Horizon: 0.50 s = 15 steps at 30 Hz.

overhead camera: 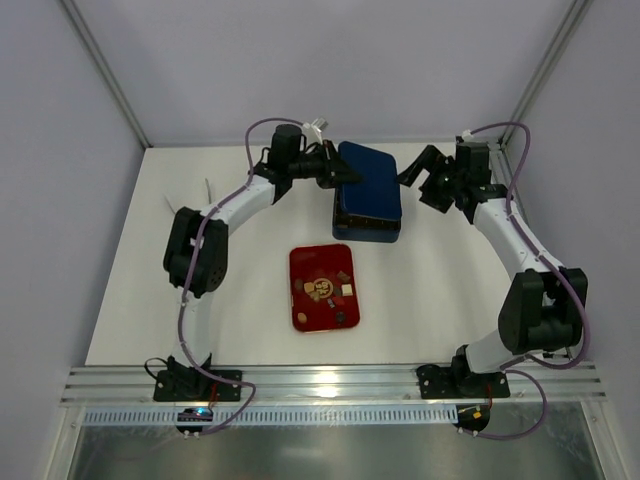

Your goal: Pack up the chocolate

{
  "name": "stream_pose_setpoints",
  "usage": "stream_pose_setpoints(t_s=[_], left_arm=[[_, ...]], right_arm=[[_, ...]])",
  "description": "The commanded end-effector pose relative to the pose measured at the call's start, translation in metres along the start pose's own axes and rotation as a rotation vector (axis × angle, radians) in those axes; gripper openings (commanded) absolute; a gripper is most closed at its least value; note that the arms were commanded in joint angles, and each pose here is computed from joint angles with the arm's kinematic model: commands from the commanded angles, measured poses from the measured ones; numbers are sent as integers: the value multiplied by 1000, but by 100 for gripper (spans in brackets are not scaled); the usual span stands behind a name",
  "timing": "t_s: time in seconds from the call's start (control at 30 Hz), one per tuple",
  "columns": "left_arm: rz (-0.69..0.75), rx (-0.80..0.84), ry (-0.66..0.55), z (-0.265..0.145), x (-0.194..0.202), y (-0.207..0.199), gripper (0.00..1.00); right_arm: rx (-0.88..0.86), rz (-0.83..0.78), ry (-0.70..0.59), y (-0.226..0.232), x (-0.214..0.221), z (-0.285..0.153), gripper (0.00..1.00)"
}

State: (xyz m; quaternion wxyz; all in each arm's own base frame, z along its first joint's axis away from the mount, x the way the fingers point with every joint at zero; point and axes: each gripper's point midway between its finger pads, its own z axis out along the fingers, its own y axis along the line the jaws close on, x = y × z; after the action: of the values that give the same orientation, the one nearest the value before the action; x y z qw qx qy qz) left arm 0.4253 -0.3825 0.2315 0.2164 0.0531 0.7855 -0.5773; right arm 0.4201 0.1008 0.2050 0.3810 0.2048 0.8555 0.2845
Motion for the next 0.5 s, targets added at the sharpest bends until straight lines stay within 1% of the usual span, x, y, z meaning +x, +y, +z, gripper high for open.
stream_pose_setpoints(t_s=[0.0, 0.03, 0.07, 0.1, 0.13, 0.17, 0.47], left_arm=[[-27, 222, -16, -9, -30, -37, 0], [-15, 256, -18, -9, -33, -38, 0], [-40, 256, -13, -4, -33, -27, 0], [-70, 264, -12, -3, -36, -24, 0], [-66, 274, -15, -3, -38, -22, 0], [-80, 269, -7, 1, -37, -14, 0], [-119, 270, 27, 10, -37, 15, 0]], right_arm=[[-18, -52, -27, 4, -11, 8, 100], [-12, -52, -19, 1, -9, 13, 100], [-5, -51, -17, -1, -9, 15, 100], [0, -52, -12, -4, -8, 17, 100], [5, -53, -4, -5, -7, 20, 100], [10, -52, 1, -7, -6, 23, 100], [27, -42, 30, -18, -1, 40, 100]])
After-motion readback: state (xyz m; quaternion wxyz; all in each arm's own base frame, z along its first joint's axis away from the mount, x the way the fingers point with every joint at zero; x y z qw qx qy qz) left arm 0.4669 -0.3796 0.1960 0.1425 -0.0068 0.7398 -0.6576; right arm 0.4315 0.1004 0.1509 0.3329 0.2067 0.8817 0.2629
